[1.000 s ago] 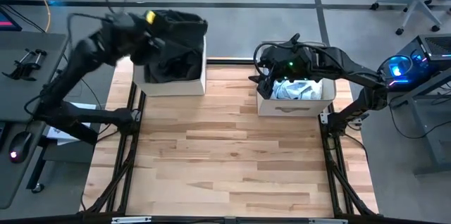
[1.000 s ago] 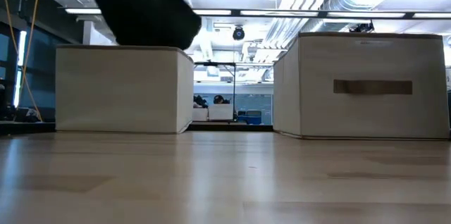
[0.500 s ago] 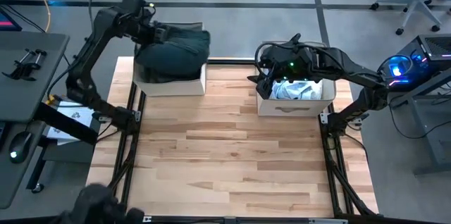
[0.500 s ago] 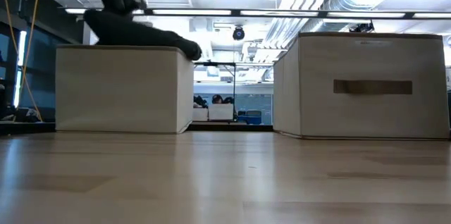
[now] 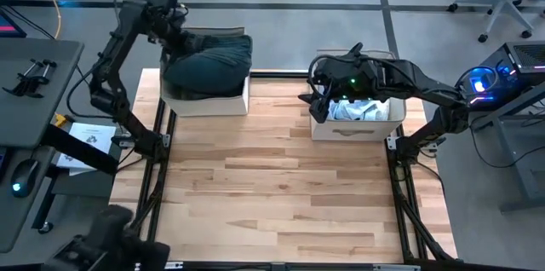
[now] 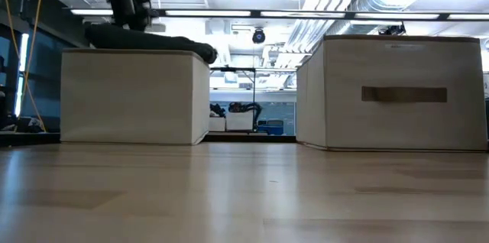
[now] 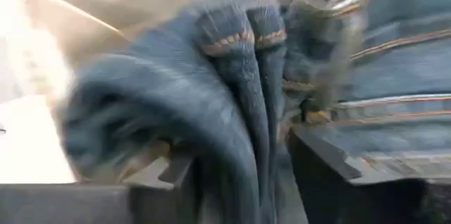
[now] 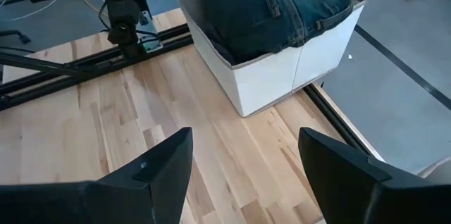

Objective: Sort clothes
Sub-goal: Put the dark blue pants into the left laundry organizer

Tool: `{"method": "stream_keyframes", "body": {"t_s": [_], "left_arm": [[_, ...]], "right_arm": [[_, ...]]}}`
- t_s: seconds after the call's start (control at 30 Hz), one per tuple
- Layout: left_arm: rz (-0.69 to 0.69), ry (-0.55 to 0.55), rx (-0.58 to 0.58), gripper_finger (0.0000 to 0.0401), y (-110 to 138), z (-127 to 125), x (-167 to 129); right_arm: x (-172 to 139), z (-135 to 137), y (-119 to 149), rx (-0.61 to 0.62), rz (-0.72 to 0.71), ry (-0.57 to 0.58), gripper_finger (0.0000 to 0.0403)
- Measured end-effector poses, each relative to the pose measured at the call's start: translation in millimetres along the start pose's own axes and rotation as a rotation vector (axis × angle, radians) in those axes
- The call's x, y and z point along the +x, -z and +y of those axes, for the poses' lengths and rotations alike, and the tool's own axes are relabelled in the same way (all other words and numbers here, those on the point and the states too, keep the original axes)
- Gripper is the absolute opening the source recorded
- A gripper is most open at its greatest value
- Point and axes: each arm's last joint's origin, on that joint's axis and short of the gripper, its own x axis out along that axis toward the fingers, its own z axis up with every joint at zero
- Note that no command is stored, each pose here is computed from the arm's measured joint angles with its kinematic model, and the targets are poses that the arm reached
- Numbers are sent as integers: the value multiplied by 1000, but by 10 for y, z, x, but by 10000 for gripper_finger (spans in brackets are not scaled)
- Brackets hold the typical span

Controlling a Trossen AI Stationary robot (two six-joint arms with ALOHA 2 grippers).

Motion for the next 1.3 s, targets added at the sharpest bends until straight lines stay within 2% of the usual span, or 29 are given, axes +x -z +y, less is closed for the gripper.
{"method": "stream_keyframes", "body": {"t_s": [0.13, 0.27, 0.33, 0.47, 0.53, 0.6, 0.7, 0.83, 0.9, 1.0, 1.07, 1.17, 1.3], "left_arm": [[-88, -69, 2, 187, 14, -15, -452], [-184, -58, -3, 188, 53, -50, -799], [-227, 42, 2, 182, 109, -113, -929], [-209, 353, 83, 153, 210, -299, -1013], [-169, 384, 140, 132, 217, -413, -920], [-125, 304, 160, 109, 203, -481, -738], [-56, 172, 151, 76, 171, -542, -310], [43, 137, 137, 37, 230, -542, 462], [40, 104, 134, 21, 295, -503, 816], [-5, -60, 152, 4, 380, -424, 1189], [-28, -167, 188, 3, 394, -403, 1232], [-49, -260, 260, 4, 388, -443, 1102], [-198, -274, 276, 1, 342, -541, 538]], "right_arm": [[0, 5, -20, 6, -20, -5, 243], [-1, 9, -34, 0, -34, -9, 243], [-2, 8, -34, 0, -34, -9, 243], [-1, 8, -33, -6, -33, -8, 243], [-1, 8, -33, -9, -33, -8, 243], [-1, 8, -33, -9, -33, -8, 243], [-1, 8, -33, -16, -33, -8, 243], [-1, 8, -33, -12, -33, -8, 243], [-1, 8, -33, 2, -32, -8, 243], [-1, 8, -32, 19, -32, -9, 243], [-1, 8, -32, 21, -32, -9, 243], [-1, 8, -33, 21, -32, -9, 243], [-2, 9, -37, 20, -37, -10, 243]]}}
